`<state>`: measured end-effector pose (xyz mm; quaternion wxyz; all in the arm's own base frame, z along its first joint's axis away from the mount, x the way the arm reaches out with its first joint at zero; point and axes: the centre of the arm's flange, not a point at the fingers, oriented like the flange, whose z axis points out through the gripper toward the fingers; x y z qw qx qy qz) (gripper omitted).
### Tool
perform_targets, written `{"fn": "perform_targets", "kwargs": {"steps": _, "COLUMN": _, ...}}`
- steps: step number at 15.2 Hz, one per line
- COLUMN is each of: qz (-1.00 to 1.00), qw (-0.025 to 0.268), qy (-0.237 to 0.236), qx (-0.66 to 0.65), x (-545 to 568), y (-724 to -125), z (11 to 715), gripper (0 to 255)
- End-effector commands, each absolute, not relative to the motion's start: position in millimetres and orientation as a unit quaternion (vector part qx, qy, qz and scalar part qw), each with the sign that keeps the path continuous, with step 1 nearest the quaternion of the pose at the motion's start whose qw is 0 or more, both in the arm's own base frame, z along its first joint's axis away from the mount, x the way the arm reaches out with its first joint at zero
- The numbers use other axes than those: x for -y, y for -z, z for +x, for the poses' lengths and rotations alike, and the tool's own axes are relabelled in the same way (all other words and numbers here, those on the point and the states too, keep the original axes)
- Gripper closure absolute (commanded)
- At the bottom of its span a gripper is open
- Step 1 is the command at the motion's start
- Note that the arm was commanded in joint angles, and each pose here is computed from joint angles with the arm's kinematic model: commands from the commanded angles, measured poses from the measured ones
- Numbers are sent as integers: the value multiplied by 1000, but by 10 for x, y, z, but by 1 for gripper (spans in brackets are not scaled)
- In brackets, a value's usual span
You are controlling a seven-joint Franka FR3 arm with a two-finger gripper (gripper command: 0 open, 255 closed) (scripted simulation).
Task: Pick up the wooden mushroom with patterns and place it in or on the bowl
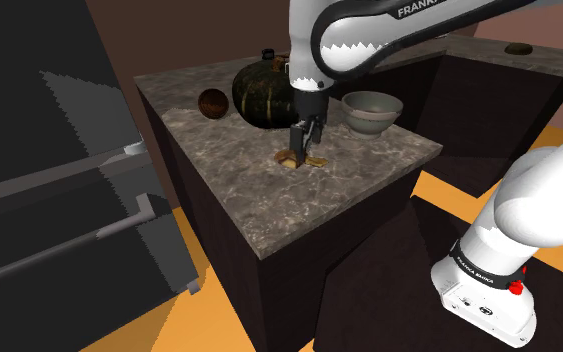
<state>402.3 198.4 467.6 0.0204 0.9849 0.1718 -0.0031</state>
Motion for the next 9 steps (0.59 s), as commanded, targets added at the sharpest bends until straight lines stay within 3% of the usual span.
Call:
{"fn": "perform_targets", "kwargs": {"steps": 1, "qz": 985, "qw": 21, "qy": 4, "qx": -173, "x": -1977, "y": -4570, "z": 4031, "gripper": 0}}
{"fn": "perform_targets", "kwargs": {"steps": 9, "qz": 985, "qw": 21, "qy": 4, "qx": -173, "x": -1972, "y": -4434, "z": 4031, "gripper": 0}}
